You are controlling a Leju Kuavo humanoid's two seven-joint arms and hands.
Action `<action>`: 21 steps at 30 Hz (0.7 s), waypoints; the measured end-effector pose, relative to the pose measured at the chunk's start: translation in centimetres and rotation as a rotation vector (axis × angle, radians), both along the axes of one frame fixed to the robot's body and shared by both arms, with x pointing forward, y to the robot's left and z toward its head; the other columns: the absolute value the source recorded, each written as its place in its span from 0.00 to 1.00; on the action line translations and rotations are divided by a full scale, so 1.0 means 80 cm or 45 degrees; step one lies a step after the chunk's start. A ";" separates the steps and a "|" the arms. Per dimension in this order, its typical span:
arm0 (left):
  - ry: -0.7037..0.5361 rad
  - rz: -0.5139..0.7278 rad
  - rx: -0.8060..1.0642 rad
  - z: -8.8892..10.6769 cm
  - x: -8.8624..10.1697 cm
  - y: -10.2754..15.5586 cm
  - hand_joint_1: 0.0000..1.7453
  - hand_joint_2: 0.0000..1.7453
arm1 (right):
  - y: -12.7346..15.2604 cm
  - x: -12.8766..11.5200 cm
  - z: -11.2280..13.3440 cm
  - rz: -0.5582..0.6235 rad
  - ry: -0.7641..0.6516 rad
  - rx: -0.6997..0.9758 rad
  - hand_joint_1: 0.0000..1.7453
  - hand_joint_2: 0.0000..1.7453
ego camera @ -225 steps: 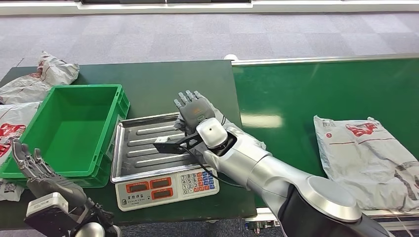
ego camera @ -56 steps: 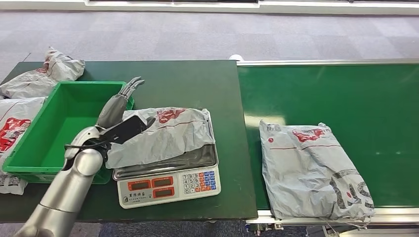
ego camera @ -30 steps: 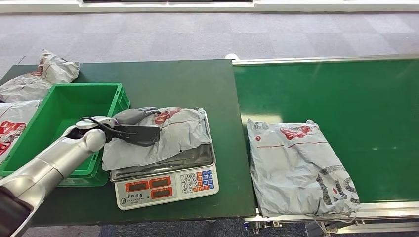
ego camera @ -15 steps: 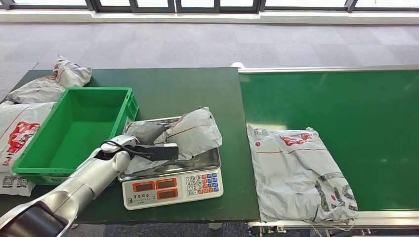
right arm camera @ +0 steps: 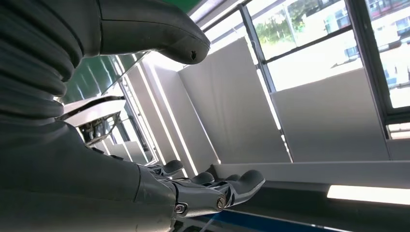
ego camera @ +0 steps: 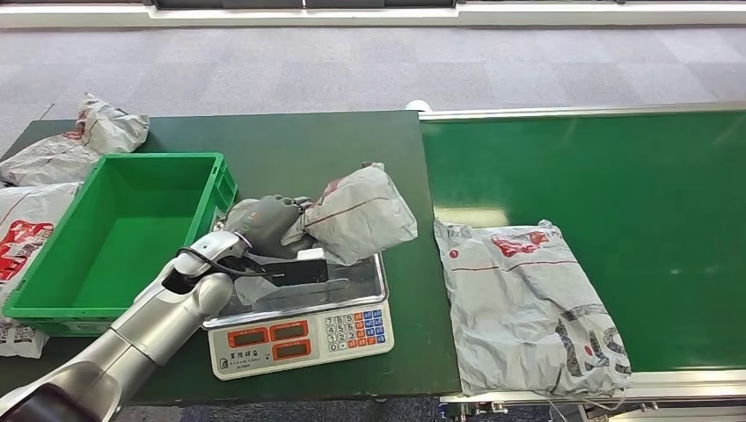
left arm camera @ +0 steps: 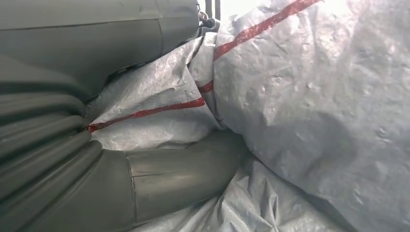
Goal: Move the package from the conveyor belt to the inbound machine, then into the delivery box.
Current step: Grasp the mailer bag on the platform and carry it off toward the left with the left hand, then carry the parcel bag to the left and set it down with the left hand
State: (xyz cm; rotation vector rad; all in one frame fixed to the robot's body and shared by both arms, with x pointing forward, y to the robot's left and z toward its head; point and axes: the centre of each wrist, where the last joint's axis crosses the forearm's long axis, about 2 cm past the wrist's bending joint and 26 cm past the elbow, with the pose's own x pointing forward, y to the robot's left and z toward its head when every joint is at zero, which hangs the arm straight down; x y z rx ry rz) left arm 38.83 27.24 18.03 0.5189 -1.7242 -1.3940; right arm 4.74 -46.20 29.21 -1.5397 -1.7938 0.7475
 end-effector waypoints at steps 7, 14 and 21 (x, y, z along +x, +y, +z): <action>-0.317 0.034 -0.165 0.081 -0.005 0.018 1.00 1.00 | 0.009 -0.014 -0.004 0.025 0.034 -0.002 0.00 1.00; -0.620 0.156 -0.361 0.157 -0.017 0.071 1.00 1.00 | 0.017 -0.019 -0.011 -0.098 0.000 -0.039 0.00 1.00; -0.797 0.290 -0.517 0.146 -0.054 0.138 1.00 1.00 | 0.031 -0.019 -0.022 -0.169 0.002 -0.057 0.00 1.00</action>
